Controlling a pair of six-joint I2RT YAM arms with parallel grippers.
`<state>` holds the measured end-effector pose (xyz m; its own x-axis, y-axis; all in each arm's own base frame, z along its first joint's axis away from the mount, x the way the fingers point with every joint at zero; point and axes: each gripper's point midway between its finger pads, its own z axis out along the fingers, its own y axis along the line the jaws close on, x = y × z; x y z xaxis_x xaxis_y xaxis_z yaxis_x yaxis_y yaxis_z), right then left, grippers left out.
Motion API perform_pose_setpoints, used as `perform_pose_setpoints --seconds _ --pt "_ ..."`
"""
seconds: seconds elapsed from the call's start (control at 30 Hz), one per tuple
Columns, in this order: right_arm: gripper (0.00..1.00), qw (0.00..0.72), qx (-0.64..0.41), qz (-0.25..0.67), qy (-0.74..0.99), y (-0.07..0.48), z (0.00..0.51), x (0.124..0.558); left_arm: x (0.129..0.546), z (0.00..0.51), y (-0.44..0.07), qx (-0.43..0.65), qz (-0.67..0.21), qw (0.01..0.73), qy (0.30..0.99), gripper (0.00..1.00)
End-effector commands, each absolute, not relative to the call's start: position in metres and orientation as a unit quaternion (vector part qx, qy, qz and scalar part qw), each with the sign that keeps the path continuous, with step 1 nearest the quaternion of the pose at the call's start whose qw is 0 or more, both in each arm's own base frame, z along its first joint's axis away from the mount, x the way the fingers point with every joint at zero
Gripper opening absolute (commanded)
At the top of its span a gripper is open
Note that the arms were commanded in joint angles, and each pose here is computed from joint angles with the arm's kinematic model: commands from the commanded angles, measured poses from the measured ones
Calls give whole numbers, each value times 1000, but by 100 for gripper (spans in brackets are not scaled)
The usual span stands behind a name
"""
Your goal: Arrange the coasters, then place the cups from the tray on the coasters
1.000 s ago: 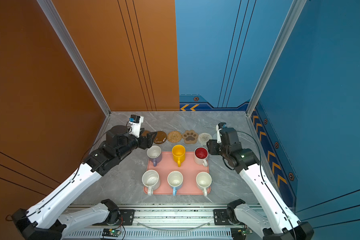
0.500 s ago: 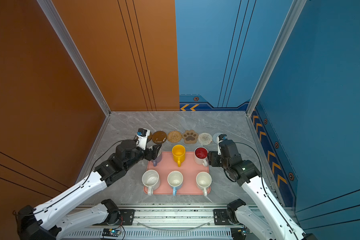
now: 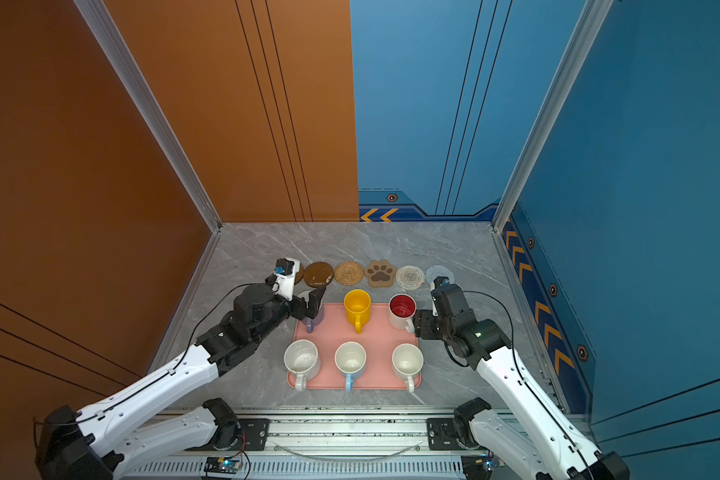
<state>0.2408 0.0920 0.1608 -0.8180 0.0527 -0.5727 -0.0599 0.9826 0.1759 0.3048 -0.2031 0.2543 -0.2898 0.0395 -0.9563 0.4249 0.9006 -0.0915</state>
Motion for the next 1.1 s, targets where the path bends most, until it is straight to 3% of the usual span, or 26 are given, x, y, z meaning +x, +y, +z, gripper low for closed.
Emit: perform_pose_setpoints --seconds 0.0,0.43,1.07 --pt "74 264 -8 90 960 95 142 234 312 254 -203 147 -158 584 783 100" --pt "70 195 -26 114 974 117 98 246 319 245 -205 147 -157 575 789 98" --pt "56 176 -27 109 978 122 81 280 322 247 -201 133 -164 577 789 98"
